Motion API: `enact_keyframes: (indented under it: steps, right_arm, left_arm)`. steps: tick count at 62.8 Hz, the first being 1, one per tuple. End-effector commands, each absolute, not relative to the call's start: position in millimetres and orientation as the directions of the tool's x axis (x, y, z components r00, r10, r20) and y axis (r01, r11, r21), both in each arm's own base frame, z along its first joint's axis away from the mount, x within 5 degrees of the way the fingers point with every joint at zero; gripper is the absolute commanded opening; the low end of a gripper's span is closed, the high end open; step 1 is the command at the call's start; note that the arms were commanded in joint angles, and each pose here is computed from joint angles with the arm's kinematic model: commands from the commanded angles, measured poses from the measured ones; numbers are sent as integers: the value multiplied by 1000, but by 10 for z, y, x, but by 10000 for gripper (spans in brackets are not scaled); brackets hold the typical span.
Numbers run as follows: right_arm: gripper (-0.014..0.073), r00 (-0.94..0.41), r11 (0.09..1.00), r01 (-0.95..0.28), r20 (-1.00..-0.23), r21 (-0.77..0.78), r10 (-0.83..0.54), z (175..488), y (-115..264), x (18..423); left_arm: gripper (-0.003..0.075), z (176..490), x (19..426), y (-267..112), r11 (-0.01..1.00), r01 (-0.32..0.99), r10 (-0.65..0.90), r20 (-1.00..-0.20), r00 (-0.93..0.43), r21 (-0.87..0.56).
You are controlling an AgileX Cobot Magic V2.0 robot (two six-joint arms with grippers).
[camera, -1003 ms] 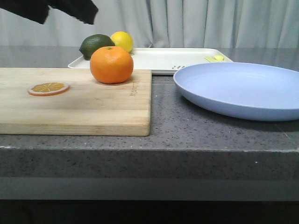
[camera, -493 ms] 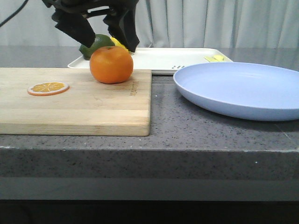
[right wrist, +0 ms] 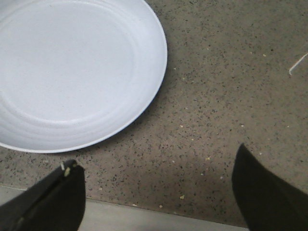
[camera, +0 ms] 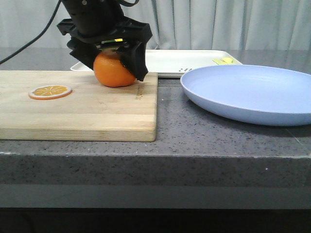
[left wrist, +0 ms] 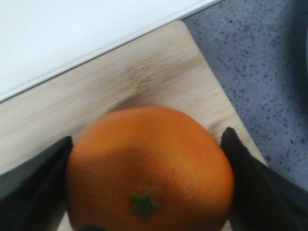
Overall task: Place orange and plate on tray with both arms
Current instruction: 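Lower the left gripper over the orange and close on it, then lift the orange with the left gripper and set it on the blue plate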
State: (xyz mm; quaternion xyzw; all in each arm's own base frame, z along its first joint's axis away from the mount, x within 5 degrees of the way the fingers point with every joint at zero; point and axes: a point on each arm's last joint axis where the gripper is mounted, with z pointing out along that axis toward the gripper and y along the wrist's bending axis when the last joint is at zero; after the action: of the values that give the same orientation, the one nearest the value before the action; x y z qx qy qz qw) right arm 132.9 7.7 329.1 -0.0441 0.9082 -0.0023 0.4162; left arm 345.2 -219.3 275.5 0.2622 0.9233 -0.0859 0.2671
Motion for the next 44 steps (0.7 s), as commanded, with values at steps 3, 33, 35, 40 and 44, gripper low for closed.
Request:
enact_keyframes:
  steps: [3,33,35,40,44]
  right_arm:
    - [625,-577,996,-80,-812,-47,-85,3441,79,1361]
    - [625,-568,996,-79,-819,-47,-84,3450,80,1367]
    - [625,-567,996,-79,-819,-47,-84,3450,80,1367]
    - [625,-566,996,-79,-820,-47,-84,3452,80,1368]
    - [625,-566,996,-79,-820,-47,-84,3452,80,1368]
  left_arm:
    - [405,3091,3422,-2209,844,536,396,-641,-657,-27]
    - [443,3511,3152,-2985,728,685,446,-741,-501,-26]
    - [443,3482,3149,-3080,717,697,456,-739,-496,-26]
    - [443,3434,3124,-3293,690,724,478,-735,-481,-26]
    - [443,3414,3105,-3453,670,742,489,-737,-467,-26]
